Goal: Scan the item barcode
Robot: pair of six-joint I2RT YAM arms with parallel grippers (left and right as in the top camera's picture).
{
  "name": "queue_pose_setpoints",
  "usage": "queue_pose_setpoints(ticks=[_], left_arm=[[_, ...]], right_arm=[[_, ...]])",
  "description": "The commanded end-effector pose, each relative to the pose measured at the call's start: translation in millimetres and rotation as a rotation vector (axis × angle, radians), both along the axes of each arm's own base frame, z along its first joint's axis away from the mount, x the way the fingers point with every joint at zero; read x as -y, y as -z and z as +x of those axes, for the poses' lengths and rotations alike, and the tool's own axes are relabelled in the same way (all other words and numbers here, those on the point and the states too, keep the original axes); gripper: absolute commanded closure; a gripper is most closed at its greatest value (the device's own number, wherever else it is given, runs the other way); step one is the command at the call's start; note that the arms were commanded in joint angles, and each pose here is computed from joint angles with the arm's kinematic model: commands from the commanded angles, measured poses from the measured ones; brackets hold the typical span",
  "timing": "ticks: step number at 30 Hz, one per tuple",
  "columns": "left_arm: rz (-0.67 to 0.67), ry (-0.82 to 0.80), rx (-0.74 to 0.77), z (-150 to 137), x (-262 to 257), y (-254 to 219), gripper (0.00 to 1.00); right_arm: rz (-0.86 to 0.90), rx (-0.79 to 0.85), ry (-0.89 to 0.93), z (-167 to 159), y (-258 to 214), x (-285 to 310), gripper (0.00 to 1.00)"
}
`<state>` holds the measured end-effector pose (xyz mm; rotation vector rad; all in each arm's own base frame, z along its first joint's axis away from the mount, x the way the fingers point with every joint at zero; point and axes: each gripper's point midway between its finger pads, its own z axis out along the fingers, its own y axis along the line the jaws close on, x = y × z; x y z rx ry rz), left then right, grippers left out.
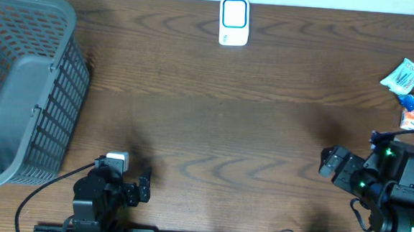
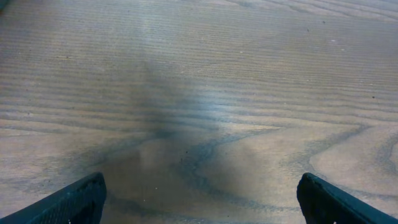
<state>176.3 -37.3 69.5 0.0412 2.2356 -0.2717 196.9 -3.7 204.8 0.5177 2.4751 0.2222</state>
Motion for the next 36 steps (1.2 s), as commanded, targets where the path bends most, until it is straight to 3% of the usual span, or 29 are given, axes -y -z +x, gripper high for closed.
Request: queue_pose_setpoints(ticks=[1,6,14,20,29,36], left_arm=[[0.006,0.023,-0.015,-3.4,2.6,4.3,0.02],[0.006,0.023,-0.015,-3.4,2.6,4.3,0.02],[0.006,0.023,-0.015,-3.4,2.6,4.3,0.02],[0.006,0.023,-0.015,-3.4,2.6,4.3,0.02],[0.006,0.023,-0.015,-3.4,2.6,4.3,0.02],[0.006,0.023,-0.015,-3.4,2.6,4.3,0.02]], right_arm=[[-0.060,0.060,-0.049,5.6,-5.9,-6.8,0.01],[-0.100,0.225,-0.088,15.4,-11.3,-14.3,0.01],[-0.087,0.371,-0.070,10.7,29.0,-12.4,0.01],[-0.074,0.537,-0.075,27.2,49.5,-16.1,0.01],[-0.070,0.784,-0.067,47.6,50.3,-18.0,0.01],[-0.117,0.886,-0.091,49.0,45.6,-18.4,0.01]])
